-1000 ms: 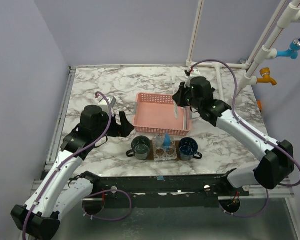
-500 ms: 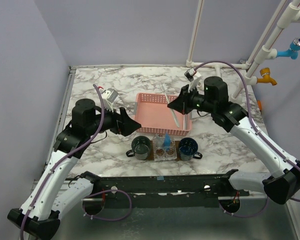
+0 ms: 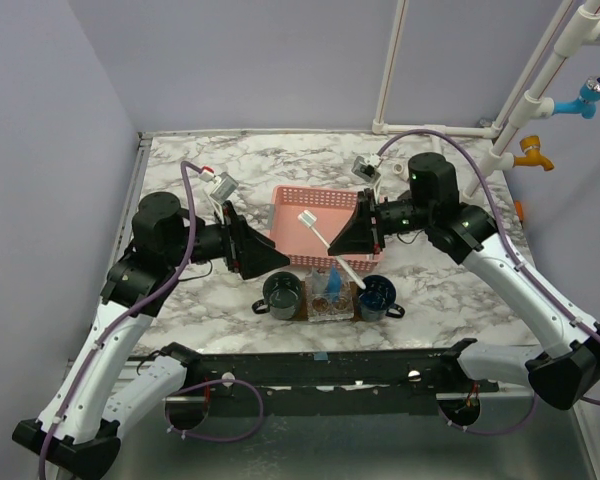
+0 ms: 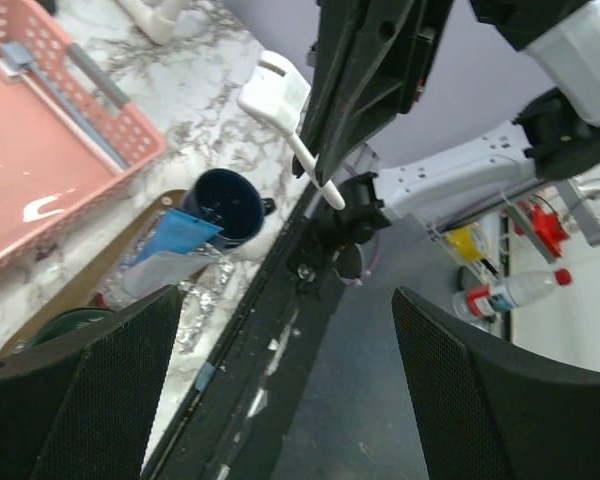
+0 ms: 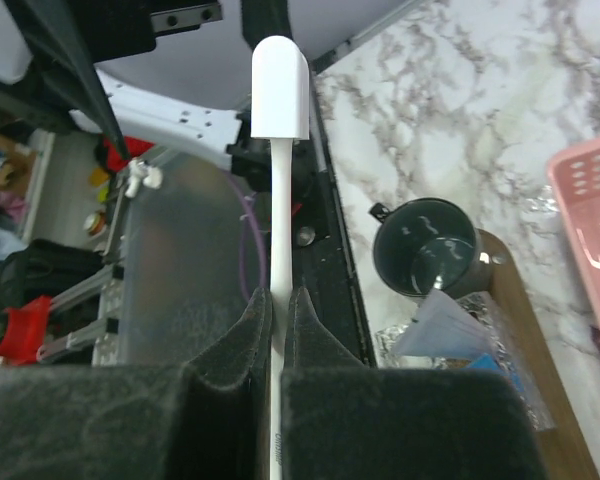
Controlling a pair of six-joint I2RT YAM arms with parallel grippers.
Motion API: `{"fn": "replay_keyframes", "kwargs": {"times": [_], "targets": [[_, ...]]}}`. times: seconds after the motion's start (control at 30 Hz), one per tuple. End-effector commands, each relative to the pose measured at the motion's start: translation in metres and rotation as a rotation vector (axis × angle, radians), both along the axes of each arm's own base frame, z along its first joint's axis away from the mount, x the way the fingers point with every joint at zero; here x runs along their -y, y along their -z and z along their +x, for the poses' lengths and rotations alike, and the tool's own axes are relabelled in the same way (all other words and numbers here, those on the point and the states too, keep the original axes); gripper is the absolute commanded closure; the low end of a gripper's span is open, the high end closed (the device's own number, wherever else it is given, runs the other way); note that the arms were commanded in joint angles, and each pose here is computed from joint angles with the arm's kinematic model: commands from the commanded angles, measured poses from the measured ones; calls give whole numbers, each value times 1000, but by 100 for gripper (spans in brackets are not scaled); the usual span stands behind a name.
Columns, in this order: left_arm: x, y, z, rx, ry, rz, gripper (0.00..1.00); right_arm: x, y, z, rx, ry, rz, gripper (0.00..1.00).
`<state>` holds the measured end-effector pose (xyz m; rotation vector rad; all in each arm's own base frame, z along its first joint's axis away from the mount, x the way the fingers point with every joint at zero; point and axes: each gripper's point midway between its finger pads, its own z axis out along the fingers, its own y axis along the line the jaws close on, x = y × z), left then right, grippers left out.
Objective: Prepare toiletry sets of a toothbrush and toothpaste on the tray
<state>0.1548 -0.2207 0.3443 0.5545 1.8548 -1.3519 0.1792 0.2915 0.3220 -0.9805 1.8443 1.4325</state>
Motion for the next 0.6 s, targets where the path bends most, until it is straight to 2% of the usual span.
{"fn": "replay_keyframes", "kwargs": {"times": [0.0, 0.27, 0.57], "targets": [[3, -33, -27, 41, 124, -83, 14, -3, -22, -38, -26, -210, 88, 99], [4, -54, -47, 29, 207, -159, 14, -14, -29, -55, -30, -296, 103, 100], [3, -59, -50, 32, 216, -167, 14, -32, -37, -73, -25, -369, 121, 100]]}}
